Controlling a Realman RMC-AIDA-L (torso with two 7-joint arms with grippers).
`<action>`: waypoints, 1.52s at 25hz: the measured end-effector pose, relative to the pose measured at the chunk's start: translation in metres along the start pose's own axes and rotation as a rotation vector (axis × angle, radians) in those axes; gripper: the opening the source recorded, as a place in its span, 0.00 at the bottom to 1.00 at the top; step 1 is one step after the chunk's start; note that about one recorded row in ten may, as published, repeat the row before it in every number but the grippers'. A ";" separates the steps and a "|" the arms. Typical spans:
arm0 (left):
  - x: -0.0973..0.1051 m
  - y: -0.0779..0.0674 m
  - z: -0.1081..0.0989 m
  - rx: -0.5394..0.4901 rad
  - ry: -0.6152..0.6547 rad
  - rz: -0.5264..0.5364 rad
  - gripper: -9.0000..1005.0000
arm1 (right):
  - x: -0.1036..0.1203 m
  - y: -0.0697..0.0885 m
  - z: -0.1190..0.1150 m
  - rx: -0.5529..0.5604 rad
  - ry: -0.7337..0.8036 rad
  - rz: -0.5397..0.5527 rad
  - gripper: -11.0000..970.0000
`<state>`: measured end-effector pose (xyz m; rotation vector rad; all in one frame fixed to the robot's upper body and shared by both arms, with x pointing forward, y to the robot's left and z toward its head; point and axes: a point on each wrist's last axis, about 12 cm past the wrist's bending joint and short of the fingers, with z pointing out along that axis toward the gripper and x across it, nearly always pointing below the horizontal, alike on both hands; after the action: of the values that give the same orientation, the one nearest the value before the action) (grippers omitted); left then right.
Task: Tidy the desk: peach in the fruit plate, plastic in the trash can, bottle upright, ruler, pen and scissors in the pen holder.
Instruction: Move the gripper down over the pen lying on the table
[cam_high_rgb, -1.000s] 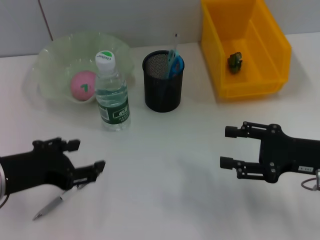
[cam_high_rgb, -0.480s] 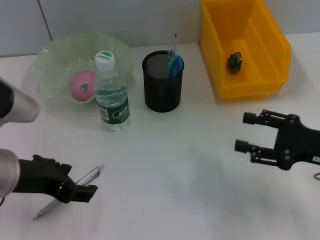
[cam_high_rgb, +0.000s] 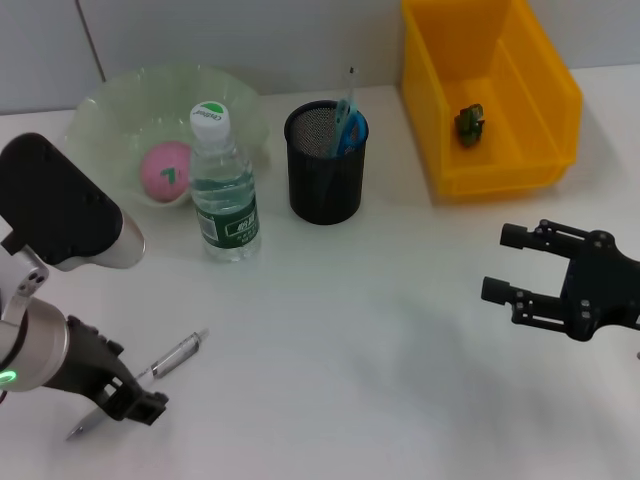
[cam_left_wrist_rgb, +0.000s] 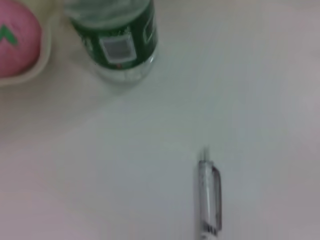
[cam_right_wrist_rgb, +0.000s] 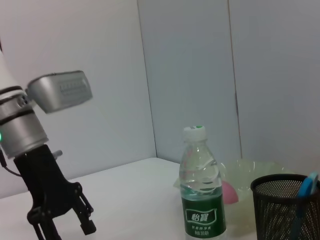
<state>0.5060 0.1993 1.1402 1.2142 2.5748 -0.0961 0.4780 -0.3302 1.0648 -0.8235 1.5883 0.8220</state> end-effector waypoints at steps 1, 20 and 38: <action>0.000 0.000 0.000 0.000 0.000 0.000 0.75 | 0.000 0.000 0.000 0.000 0.000 0.000 0.76; 0.005 0.008 0.013 0.036 0.065 -0.069 0.73 | 0.008 0.004 0.001 0.017 0.009 -0.025 0.76; 0.001 0.015 0.018 0.045 0.090 -0.080 0.50 | 0.011 0.007 0.001 0.014 0.006 -0.018 0.76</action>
<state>0.5212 0.2066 1.1237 1.1565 2.7138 -0.1198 0.4710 -0.3270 1.0541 -0.8296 1.5885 0.7949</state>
